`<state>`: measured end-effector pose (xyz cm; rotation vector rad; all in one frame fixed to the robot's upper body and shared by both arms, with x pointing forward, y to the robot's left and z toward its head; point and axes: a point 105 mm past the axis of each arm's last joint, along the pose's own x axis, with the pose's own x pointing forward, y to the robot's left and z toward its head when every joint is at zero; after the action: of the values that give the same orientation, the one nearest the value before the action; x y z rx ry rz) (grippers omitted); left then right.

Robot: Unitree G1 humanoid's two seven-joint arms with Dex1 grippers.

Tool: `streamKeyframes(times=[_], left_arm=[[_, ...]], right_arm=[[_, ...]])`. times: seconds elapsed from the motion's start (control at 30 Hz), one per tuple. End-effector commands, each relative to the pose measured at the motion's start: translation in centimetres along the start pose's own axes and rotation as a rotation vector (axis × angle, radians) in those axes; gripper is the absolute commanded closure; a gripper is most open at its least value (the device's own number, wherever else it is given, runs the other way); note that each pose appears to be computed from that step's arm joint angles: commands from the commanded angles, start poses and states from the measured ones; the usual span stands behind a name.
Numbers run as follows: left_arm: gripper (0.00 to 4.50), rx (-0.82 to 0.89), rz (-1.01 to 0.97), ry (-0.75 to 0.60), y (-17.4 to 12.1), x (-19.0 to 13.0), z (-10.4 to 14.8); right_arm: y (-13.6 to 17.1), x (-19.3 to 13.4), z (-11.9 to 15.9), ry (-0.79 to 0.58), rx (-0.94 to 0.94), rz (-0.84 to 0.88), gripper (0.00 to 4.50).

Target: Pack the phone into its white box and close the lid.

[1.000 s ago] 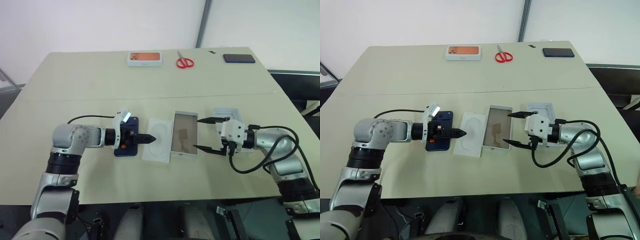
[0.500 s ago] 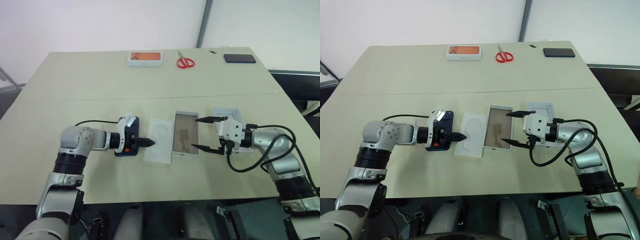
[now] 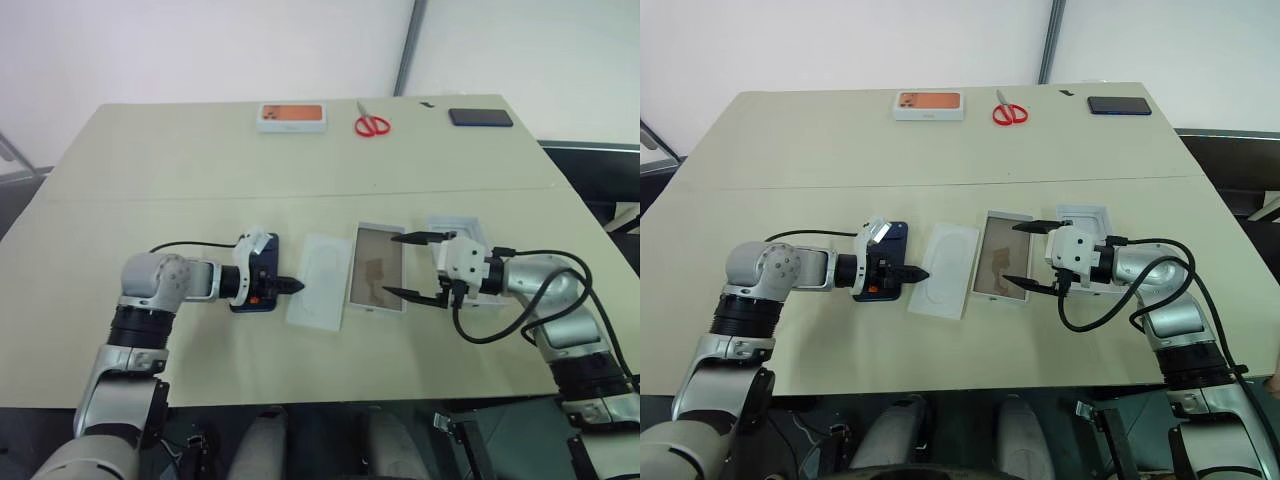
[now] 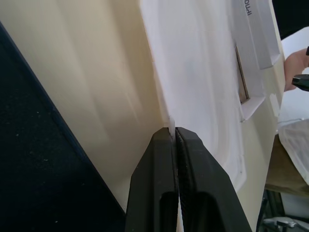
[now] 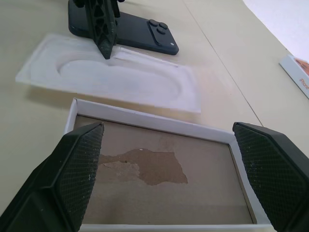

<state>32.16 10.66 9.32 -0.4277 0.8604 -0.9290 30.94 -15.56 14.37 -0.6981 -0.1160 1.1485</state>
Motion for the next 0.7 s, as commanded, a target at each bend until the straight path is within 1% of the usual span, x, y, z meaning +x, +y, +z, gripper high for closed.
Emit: streamKeyframes(times=[0.03, 0.13, 0.2, 0.27, 0.3, 0.4, 0.47, 0.6, 0.7], left_arm=[[4.47, -0.065, -0.003, -0.039, 0.4, -0.8, 0.6], [4.47, -0.089, -0.016, -0.092, 0.3, -1.5, 1.6], [4.47, -0.089, -0.024, -0.15, 0.1, -2.2, 2.8], [4.47, -0.121, -0.073, -0.189, -0.7, -2.6, 3.6], [4.47, -0.128, -0.091, -0.198, -1.0, -2.7, 3.8], [4.47, -0.098, -0.051, -0.232, -0.8, -2.6, 4.2], [4.47, -0.096, -0.043, -0.265, -0.7, -2.6, 4.6], [4.47, -0.079, -0.032, -0.273, -0.7, -2.5, 4.7], [4.5, -0.08, -0.029, -0.29, -0.9, -2.3, 5.1]], right_arm=[[-0.1, -0.3, 0.9, -0.021, -0.025, 0.009, 0.0], [0.8, -0.1, 1.2, -0.039, 0.022, 0.051, 0.0], [2.2, 0.1, 0.9, -0.026, 0.063, 0.106, 0.0], [3.4, 0.3, 0.6, -0.015, 0.098, 0.146, 0.0], [3.8, 0.4, 0.5, -0.005, 0.111, 0.158, 0.0], [5.1, 1.2, -0.2, 0.033, 0.152, 0.196, 0.0], [5.4, 2.0, -0.2, 0.035, 0.198, 0.194, 0.0], [5.3, 2.8, -1.1, 0.089, 0.202, 0.192, 0.0], [5.3, 3.2, -1.7, 0.127, 0.196, 0.206, 0.84]])
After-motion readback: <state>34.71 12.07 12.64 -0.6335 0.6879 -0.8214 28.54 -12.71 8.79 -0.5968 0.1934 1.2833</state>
